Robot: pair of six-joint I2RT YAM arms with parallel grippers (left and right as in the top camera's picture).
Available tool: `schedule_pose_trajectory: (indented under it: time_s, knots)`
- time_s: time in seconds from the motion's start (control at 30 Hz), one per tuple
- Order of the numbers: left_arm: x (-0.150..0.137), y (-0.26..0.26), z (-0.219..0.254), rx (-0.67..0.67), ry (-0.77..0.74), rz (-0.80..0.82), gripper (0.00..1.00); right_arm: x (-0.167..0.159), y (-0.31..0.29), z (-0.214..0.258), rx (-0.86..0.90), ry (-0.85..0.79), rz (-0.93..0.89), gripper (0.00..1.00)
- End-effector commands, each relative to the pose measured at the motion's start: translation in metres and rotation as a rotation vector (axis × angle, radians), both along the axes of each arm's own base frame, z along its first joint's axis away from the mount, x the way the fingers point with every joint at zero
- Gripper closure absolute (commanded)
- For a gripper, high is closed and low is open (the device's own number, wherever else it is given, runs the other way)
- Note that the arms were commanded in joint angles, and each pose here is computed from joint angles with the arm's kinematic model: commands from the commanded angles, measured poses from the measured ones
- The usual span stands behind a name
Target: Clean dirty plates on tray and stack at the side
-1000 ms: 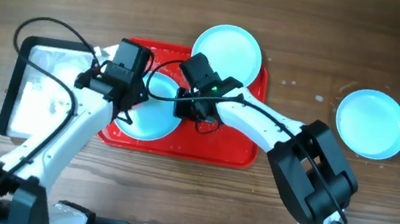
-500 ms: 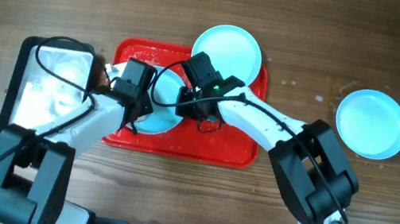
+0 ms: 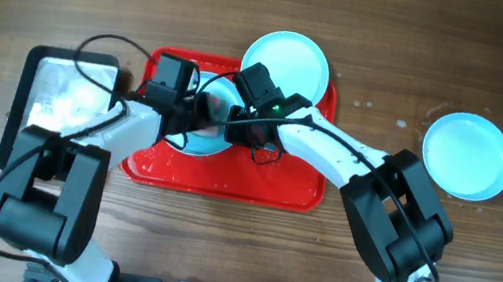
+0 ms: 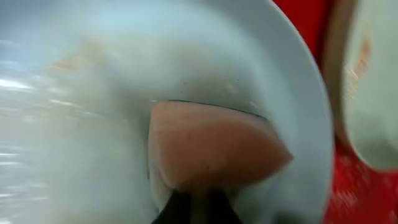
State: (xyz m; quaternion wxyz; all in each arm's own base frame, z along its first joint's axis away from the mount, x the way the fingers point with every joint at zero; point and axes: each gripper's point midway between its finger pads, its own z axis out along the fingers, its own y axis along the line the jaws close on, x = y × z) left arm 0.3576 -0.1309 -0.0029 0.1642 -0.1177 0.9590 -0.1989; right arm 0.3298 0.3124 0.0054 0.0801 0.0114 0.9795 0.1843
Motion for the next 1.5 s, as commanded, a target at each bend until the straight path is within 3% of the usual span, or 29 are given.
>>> schedule_pose_trajectory:
  time_s: [0.0, 0.13, 0.23, 0.33, 0.43, 0.53, 0.7, 0.83, 0.97, 1.1, 1.23, 1.37, 1.47]
  knots:
    - [-0.097, -0.034, -0.053, -0.171, 0.333, -0.206, 0.96, -0.016, 0.007, -0.013, -0.005, 0.035, 0.070, 0.96]
    - [-0.103, 0.040, -0.076, 0.130, 0.460, 0.187, 0.96, -0.016, 0.007, -0.013, -0.003, 0.038, 0.072, 0.96]
    - [-0.084, 0.072, -0.073, 0.231, 0.414, 0.293, 0.96, -0.016, 0.007, -0.013, -0.003, 0.037, 0.071, 0.96]
    - [-0.039, 0.098, -0.052, 0.360, 0.281, 0.367, 0.96, -0.016, 0.007, -0.013, -0.003, 0.038, 0.072, 0.96]
    - [-0.015, 0.109, -0.038, 0.418, 0.204, 0.407, 0.96, -0.016, 0.007, -0.013, -0.003, 0.038, 0.072, 0.96]
    - [-0.026, 0.102, -0.041, 0.358, 0.267, 0.460, 0.96, -0.016, 0.007, -0.013, -0.004, 0.037, 0.072, 0.96]
    - [-0.080, 0.112, -0.033, 0.297, 0.577, 0.542, 0.96, -0.016, 0.007, -0.013, -0.004, 0.036, 0.076, 0.96]
    - [-0.096, 0.101, -0.021, 0.060, 0.693, 0.353, 0.96, -0.016, 0.007, -0.013, -0.004, 0.036, 0.076, 0.96]
    - [-0.113, 0.101, -0.015, 0.050, 0.738, 0.238, 0.96, -0.016, 0.007, -0.013, -0.003, 0.034, 0.076, 0.96]
    - [-0.078, 0.098, -0.024, 0.055, 0.585, 0.232, 0.96, -0.016, 0.007, -0.013, -0.003, 0.034, 0.075, 0.96]
    - [-0.047, 0.097, -0.032, 0.215, 0.442, 0.300, 0.96, -0.016, 0.007, -0.013, -0.003, 0.034, 0.075, 0.96]
    - [-0.019, 0.052, -0.029, 0.254, 0.268, 0.172, 0.96, -0.016, 0.007, -0.013, -0.003, 0.034, 0.075, 0.96]
    - [-0.021, 0.016, -0.028, 0.250, 0.224, 0.072, 0.96, -0.016, 0.007, -0.013, -0.003, 0.035, 0.076, 0.96]
